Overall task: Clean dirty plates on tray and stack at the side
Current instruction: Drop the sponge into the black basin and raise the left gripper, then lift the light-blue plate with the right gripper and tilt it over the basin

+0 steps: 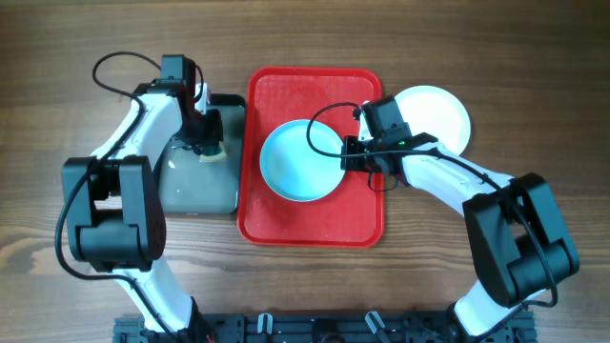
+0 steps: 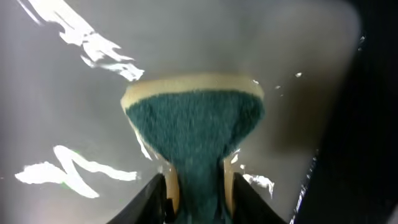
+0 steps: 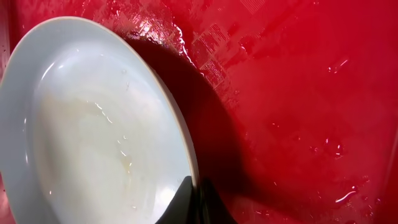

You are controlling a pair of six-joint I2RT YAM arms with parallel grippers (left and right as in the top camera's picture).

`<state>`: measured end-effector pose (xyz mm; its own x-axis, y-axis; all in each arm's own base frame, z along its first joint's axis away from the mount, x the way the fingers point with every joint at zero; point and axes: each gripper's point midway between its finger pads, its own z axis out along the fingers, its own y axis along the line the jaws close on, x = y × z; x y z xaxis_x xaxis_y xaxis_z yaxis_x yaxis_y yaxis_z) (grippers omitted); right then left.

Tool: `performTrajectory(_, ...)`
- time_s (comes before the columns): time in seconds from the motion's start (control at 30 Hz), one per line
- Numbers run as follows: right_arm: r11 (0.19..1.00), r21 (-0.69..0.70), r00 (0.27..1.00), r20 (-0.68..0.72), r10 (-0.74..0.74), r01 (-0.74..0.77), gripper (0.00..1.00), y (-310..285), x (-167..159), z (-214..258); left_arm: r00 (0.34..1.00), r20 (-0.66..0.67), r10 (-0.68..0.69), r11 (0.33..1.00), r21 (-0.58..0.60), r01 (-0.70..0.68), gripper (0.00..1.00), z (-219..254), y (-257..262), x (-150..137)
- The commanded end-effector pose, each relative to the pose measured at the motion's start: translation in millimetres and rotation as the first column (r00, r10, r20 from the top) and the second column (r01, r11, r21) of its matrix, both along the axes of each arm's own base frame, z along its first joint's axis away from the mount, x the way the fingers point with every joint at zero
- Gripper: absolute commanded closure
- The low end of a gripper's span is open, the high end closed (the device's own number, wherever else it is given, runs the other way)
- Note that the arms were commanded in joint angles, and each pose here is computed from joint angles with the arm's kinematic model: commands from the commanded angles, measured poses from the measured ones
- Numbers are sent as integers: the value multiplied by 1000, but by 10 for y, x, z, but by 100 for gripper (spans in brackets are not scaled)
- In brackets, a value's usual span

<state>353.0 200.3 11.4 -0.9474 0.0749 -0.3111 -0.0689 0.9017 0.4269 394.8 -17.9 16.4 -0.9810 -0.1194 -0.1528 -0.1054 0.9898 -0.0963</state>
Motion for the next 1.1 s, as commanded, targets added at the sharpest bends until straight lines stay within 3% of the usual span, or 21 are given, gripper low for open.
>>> performTrajectory(0.0, 1000, 16, 1000, -18, 17, -16, 96, 50, -42, -51, 988, 151, -8, 1000, 5, 8, 68, 580, -5, 280)
performTrajectory(0.1, 1000, 17, 1000, -18, 17, -17, 96, 50, -42, -51, 973, 231, 7, 997, 69, -24, 67, 878, 117, 363)
performTrajectory(0.13, 1000, 16, 1000, -18, 16, -16, 96, 50, -42, -51, 966, 258, 16, 994, 101, -43, 63, 974, 182, 382)
performTrajectory(0.17, 1000, 16, 1000, -18, 17, -17, 96, 50, -42, -51, 954, 296, 49, 985, 145, -95, 50, 1093, 294, 402)
performTrajectory(0.3, 1000, 16, 1000, -18, 17, -16, 96, 50, -42, -51, 929, 349, 123, 970, 154, -186, 43, 1239, 449, 438)
performTrajectory(0.33, 1000, 17, 1000, -18, 17, -17, 96, 50, -42, -51, 929, 348, 127, 970, 153, -190, 34, 1237, 461, 434)
performTrajectory(0.37, 1000, 17, 1000, -18, 17, -17, 95, 50, -42, -51, 929, 346, 130, 969, 154, -193, 11, 1235, 473, 429)
performTrajectory(0.47, 1000, 16, 1000, -18, 17, -17, 94, 49, -42, -51, 920, 366, 141, 967, 149, -207, 0, 1260, 522, 470)
performTrajectory(0.5, 1000, 15, 1000, -17, 16, -16, 94, 48, -40, -51, 914, 376, 149, 965, 148, -218, 0, 1273, 562, 491)
performTrajectory(0.63, 1000, 9, 1000, -17, 12, -12, 76, 37, -36, -61, 877, 425, 226, 942, 136, -308, 0, 1342, 945, 552)
performTrajectory(0.83, 999, -12, 998, -37, -52, 51, 74, -23, -17, -124, 852, 429, 301, 911, 135, -390, 0, 1349, 1341, 477)
performTrajectory(0.97, 998, -8, 998, -39, -57, 57, 83, -19, -13, -127, 848, 429, 311, 906, 135, -401, 0, 1349, 1395, 463)
performTrajectory(1.07, 998, -8, 998, -39, -57, 57, 96, -20, -13, -127, 848, 429, 311, 906, 135, -401, 0, 1349, 1393, 463)
